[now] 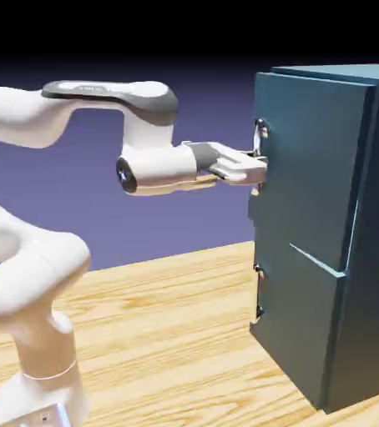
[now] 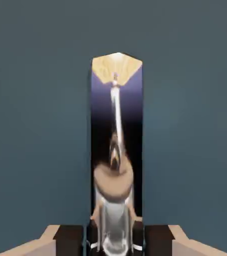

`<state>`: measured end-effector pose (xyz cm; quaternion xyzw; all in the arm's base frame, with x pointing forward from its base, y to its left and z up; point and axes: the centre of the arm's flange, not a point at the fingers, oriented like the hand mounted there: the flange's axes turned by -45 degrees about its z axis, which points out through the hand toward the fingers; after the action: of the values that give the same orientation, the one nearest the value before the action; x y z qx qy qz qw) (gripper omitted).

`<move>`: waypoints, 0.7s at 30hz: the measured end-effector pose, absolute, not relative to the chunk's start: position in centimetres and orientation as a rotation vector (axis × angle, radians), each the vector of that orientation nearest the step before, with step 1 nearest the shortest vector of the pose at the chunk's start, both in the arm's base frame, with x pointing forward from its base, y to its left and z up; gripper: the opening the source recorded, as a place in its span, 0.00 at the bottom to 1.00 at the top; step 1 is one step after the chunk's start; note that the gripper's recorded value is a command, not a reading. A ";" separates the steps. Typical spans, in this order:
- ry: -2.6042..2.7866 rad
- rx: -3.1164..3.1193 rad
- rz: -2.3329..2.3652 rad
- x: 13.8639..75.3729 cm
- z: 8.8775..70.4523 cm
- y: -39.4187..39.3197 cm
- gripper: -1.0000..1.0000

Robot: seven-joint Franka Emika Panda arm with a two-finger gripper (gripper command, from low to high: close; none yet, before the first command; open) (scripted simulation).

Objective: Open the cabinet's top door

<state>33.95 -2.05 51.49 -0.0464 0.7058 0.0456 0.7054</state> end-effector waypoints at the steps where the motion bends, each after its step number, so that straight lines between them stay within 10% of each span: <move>1: 1.568 -0.125 0.123 33.4 51.5 -2.5 0.00; 21: 1.501 -0.543 0.543 25.7 51.5 -14.5 0.00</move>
<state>25.73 -14.45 51.49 -0.2403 0.6649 0.2404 0.6651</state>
